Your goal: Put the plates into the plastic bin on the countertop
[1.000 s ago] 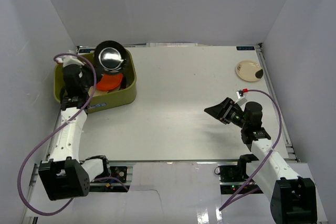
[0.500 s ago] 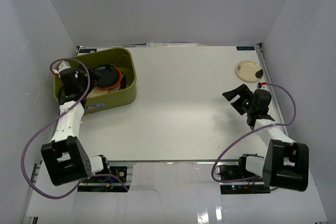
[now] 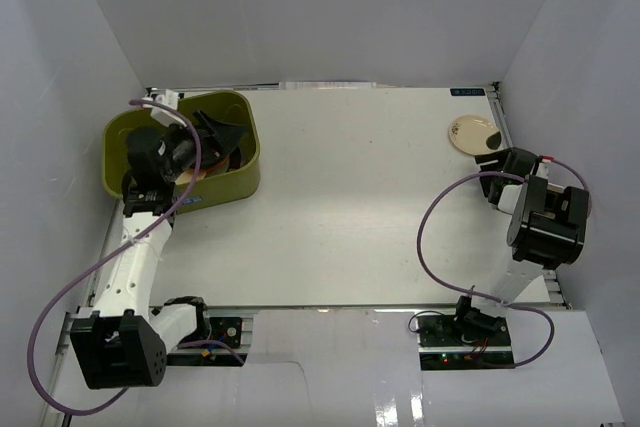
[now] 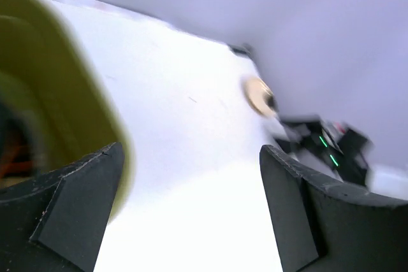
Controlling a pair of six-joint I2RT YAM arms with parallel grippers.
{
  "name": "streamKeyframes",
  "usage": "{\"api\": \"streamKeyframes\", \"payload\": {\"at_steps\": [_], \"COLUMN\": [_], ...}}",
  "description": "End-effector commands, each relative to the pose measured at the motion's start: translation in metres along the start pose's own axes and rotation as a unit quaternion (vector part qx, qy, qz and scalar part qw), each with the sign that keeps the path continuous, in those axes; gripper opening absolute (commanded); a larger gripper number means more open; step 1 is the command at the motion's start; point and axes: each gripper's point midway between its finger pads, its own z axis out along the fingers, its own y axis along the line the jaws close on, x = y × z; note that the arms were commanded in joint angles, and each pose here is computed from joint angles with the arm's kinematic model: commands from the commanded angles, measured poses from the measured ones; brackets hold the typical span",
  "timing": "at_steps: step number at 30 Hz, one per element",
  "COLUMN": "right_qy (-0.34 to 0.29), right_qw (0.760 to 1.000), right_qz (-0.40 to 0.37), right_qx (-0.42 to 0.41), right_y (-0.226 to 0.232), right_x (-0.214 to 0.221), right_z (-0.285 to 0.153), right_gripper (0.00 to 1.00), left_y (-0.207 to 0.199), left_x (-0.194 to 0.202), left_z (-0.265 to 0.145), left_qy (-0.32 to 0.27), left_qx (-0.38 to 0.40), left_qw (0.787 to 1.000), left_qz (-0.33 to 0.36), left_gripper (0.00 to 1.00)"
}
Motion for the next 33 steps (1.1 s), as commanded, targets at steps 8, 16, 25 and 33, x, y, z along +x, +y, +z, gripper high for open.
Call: {"api": "streamKeyframes", "payload": {"at_steps": [8,16,25,33], "right_qy": [-0.022,0.001,0.108,0.218], "right_qw": [0.997,0.996,0.954,0.891], "right_qz": [0.074,0.046,-0.015,-0.119], "right_qx": [-0.004,-0.074,-0.280,-0.379], "right_y": [0.004,0.039,0.088,0.112], "right_x": [-0.023,-0.014,0.084,0.179], "right_z": [0.070,0.056,-0.102,-0.225], "right_gripper": [0.47,0.08,0.08,0.08], "left_y": [-0.123,-0.116,-0.125,-0.123], "left_x": [0.051,0.059,0.069,0.103], "left_z": [-0.028,-0.022,-0.024,-0.005], "left_qy": [0.123,0.138,0.151,0.181], "left_qx": [0.320,0.315,0.323,0.259], "left_qw": [0.938,0.939,0.934,0.947], "left_qz": [0.053,0.031,0.033,0.060], "left_gripper": [0.98,0.98,0.98,0.98]}}
